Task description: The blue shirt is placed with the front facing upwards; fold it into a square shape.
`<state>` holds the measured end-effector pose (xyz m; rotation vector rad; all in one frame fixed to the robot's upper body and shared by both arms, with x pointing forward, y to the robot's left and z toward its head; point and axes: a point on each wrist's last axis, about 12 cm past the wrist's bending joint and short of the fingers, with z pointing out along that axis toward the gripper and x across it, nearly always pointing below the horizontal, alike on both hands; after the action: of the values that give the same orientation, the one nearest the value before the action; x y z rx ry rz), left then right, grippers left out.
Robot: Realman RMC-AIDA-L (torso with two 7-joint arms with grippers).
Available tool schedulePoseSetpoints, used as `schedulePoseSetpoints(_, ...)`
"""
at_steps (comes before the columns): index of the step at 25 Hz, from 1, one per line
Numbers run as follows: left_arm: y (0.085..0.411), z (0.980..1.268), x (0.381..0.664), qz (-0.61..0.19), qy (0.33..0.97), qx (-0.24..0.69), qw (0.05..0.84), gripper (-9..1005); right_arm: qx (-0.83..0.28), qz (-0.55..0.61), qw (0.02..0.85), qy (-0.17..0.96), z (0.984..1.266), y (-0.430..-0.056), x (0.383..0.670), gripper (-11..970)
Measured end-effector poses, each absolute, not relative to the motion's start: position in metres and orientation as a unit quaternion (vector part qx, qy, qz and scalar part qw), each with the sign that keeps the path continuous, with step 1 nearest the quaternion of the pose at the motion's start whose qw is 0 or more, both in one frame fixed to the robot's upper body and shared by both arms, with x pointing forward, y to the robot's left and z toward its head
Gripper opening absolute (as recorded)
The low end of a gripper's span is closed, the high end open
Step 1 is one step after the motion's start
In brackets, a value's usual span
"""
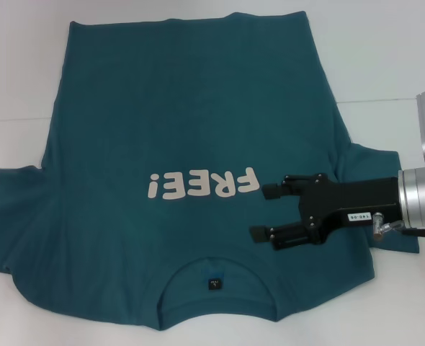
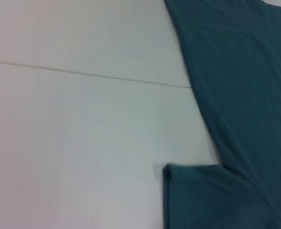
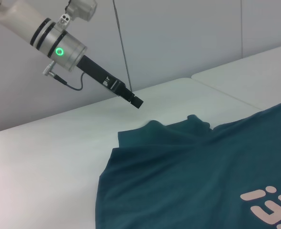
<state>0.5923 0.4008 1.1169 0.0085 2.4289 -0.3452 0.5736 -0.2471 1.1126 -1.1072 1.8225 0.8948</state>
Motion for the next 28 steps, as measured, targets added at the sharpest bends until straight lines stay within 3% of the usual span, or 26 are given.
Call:
schedulePoseSetpoints(9, 0.403, 1.12, 0.593, -0.127, 0.932, 0.005, 0.34, 103, -0.44, 0.349, 0.406, 0.721, 1.115, -0.248, 0.575, 941)
schedulePoseSetpoints(19, 0.373, 1.106, 0.605, -0.059, 0.937, 0.063, 0.339, 125, -0.442, 0.347, 0.406, 0.72, 1.115, -0.246, 0.576, 941)
schedulePoseSetpoints(28, 0.362, 1.099, 0.613, -0.031, 0.944, 0.074, 0.319, 310, -0.441, 0.348, 0.406, 0.721, 1.114, -0.247, 0.575, 940)
